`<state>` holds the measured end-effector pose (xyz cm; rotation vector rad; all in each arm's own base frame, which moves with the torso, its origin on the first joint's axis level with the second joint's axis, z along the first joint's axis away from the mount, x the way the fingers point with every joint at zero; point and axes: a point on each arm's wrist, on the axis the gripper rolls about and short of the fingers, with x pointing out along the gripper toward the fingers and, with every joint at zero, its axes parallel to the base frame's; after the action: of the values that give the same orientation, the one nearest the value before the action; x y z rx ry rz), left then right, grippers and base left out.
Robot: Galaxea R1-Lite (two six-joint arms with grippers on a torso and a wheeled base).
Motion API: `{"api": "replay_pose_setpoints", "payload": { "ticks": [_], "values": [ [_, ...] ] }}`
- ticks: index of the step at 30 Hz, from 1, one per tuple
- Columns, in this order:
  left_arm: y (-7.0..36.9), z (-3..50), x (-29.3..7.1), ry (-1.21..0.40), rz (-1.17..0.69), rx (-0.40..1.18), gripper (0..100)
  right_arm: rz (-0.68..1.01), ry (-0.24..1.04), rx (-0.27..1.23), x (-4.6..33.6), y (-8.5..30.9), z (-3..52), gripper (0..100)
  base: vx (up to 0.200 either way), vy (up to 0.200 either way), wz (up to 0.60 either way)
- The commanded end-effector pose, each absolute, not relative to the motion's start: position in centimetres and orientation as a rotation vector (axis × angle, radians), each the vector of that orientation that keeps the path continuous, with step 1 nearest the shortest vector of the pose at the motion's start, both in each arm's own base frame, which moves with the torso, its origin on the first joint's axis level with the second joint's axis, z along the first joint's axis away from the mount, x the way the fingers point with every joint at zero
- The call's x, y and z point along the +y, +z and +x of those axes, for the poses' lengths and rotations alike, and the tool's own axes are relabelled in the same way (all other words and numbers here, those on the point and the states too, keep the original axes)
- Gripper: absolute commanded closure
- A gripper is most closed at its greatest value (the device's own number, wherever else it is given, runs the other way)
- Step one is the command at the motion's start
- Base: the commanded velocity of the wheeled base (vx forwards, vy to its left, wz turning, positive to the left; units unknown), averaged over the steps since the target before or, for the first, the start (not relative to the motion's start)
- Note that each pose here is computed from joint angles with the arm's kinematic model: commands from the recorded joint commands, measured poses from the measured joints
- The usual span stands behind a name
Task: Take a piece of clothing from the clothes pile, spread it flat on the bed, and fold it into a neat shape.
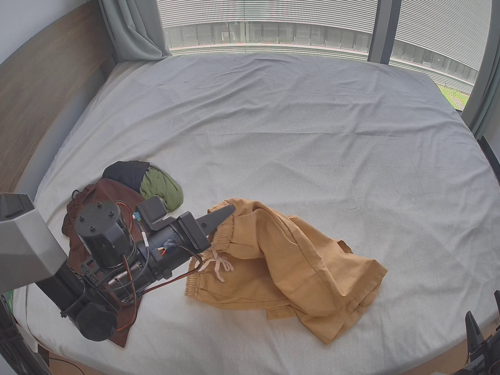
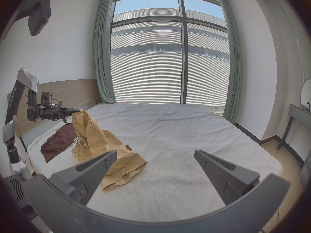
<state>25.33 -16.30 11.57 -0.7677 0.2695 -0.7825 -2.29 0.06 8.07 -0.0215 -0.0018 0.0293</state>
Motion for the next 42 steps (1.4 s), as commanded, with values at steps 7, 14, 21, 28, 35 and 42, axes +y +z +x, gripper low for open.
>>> {"api": "replay_pose_setpoints", "payload": {
  "ticks": [7, 14, 21, 28, 35, 42],
  "values": [
    [11.1, 27.5, -11.6, -0.653, -0.752, 0.231, 100, -0.025, 0.031, 0.000, 0.1, 7.5, -2.3, 0, 0.000, 0.000, 0.00],
    [9.6, 28.4, -10.9, -0.613, -0.736, 0.262, 100, -0.017, 0.029, 0.000, 0.1, 7.5, -2.3, 0, 0.000, 0.000, 0.00],
    [8.8, 30.1, -10.1, -0.578, -0.669, 0.228, 100, -0.018, 0.029, 0.000, 0.1, 7.5, -2.3, 0, 0.000, 0.000, 0.00],
    [9.0, 30.6, -9.6, -0.567, -0.670, 0.207, 100, -0.021, 0.031, -0.002, 0.0, 7.6, -2.3, 0, 0.000, 0.000, 0.00],
    [8.3, 31.2, -9.9, -0.560, -0.667, 0.221, 100, -0.029, 0.032, -0.002, 0.1, 7.6, -2.3, 0, 0.000, 0.000, 0.00],
    [8.4, 31.1, -9.8, -0.560, -0.667, 0.217, 100, -0.031, 0.035, -0.002, 0.1, 7.6, -2.3, 0, 0.000, 0.000, 0.00]
  ]
}}
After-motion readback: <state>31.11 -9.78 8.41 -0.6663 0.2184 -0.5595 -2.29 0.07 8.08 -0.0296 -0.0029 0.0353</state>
